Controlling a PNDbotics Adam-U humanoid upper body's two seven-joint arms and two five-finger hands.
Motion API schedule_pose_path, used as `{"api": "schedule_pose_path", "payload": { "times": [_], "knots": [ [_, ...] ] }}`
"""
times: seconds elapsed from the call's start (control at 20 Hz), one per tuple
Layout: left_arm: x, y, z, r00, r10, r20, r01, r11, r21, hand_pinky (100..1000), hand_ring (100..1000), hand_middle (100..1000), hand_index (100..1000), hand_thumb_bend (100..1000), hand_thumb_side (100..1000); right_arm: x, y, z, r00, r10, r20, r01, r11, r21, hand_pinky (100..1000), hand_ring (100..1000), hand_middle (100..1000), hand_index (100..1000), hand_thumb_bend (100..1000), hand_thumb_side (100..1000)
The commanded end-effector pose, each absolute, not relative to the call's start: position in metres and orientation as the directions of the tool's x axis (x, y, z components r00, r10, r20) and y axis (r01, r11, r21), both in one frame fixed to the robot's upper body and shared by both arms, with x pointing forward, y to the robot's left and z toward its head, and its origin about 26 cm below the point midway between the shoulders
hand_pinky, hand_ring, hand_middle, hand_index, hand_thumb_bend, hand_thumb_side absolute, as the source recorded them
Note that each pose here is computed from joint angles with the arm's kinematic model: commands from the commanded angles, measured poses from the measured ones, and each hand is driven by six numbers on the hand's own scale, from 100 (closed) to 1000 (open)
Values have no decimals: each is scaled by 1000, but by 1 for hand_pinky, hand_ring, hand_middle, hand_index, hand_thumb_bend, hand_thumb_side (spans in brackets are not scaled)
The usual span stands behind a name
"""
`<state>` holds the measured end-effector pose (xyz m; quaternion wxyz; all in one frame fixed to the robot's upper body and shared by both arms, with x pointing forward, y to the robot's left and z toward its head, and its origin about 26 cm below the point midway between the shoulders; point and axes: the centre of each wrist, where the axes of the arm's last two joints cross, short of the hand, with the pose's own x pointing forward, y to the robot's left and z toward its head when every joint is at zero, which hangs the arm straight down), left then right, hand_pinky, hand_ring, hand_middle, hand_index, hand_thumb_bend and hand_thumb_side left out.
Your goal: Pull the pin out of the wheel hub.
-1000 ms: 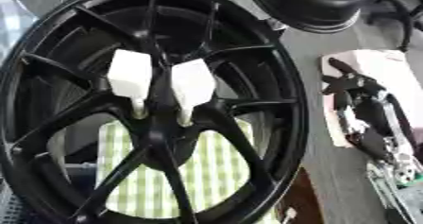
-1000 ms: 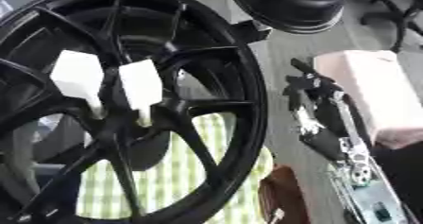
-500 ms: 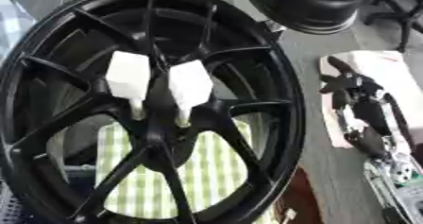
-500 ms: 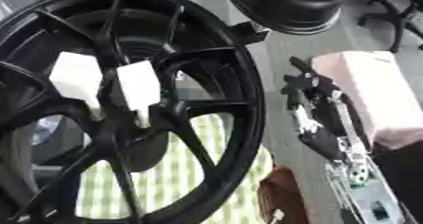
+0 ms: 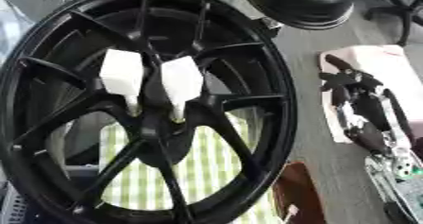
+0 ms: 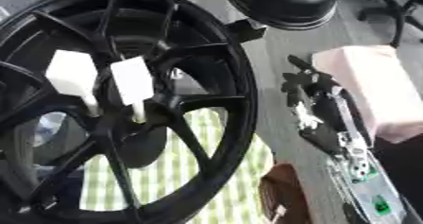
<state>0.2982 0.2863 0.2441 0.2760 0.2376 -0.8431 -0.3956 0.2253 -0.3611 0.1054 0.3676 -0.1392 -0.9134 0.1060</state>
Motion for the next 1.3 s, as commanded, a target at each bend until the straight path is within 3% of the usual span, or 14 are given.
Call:
{"api": "schedule_pose_path", "payload": {
  "times": [0.05,0.35,0.55,1.3],
  "knots": [
    [294,291,279,-747,-656,110,-172,351,920,797,643,647,764,299,725,223,-365,112,-696,358,623,188,928,-323,844,957,491,587,100,410],
    [290,271,341,-803,-596,-34,-114,98,989,803,677,675,791,344,716,222,-362,109,-682,366,633,178,923,-341,843,958,488,585,100,432],
    [284,248,373,-854,-515,-72,-93,15,996,809,689,685,806,358,713,220,-362,106,-670,372,642,187,922,-340,845,958,488,585,100,440],
    [270,189,405,-869,-477,-133,2,-271,963,809,724,707,814,396,713,217,-362,103,-660,391,641,171,910,-378,847,960,491,587,100,451]
  ]
}}
